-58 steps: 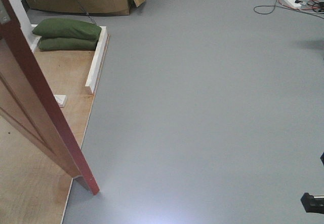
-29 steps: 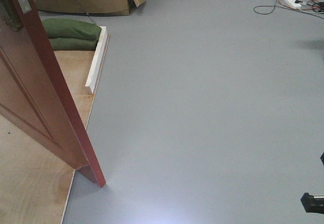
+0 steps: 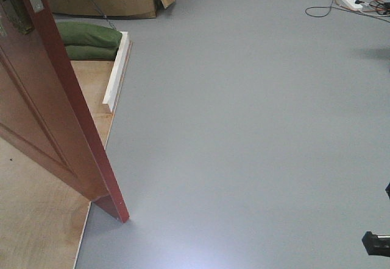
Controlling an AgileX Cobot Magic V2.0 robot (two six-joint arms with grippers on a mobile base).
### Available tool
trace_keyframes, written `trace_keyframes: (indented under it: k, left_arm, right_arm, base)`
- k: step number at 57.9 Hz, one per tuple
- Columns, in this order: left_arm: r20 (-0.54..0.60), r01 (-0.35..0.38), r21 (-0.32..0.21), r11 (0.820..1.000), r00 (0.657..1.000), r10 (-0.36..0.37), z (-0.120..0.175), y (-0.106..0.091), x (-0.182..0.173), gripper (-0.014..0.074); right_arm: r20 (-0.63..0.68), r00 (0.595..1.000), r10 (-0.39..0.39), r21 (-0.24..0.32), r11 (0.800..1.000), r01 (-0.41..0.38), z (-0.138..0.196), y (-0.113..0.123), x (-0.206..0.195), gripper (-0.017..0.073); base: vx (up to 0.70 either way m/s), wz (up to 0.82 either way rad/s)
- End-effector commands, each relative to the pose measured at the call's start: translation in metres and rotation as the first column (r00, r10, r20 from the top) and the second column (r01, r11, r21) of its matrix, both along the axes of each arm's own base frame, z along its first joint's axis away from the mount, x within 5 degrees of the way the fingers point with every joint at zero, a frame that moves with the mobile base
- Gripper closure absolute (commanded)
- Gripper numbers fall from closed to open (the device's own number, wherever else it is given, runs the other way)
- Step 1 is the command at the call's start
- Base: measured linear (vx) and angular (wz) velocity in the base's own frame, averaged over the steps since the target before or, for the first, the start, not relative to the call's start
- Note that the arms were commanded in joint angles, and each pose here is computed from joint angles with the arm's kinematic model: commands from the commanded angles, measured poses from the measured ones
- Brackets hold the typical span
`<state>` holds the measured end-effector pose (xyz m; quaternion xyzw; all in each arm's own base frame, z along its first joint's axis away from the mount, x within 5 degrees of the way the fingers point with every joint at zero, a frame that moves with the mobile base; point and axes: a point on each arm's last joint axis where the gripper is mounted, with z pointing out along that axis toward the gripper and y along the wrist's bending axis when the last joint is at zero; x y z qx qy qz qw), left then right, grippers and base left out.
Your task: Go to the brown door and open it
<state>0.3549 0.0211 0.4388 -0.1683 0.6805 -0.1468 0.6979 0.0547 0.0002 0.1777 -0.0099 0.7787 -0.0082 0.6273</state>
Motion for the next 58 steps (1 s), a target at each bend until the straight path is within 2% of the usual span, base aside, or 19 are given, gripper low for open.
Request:
trace_keyframes:
  k: [1,58]
  left_arm:
    - [0.077,-0.006,0.005,1.000,0.997,0.006,0.0256,-0.0016,-0.0134,0.0600]
    - [0.077,-0.006,0.005,1.000,0.997,0.006,0.0256,-0.0016,-0.0134,0.0600]
  right_arm:
    - [0.066,0.998,-0.002,-0.012,1.000,0.003,0.0054,-0.0004,0.0022,0.0559]
    - [0.066,0.998,-0.002,-0.012,1.000,0.003,0.0054,-0.0004,0.0022,0.0559]
  base:
    - [0.00,0.00]
    - [0.00,0.00]
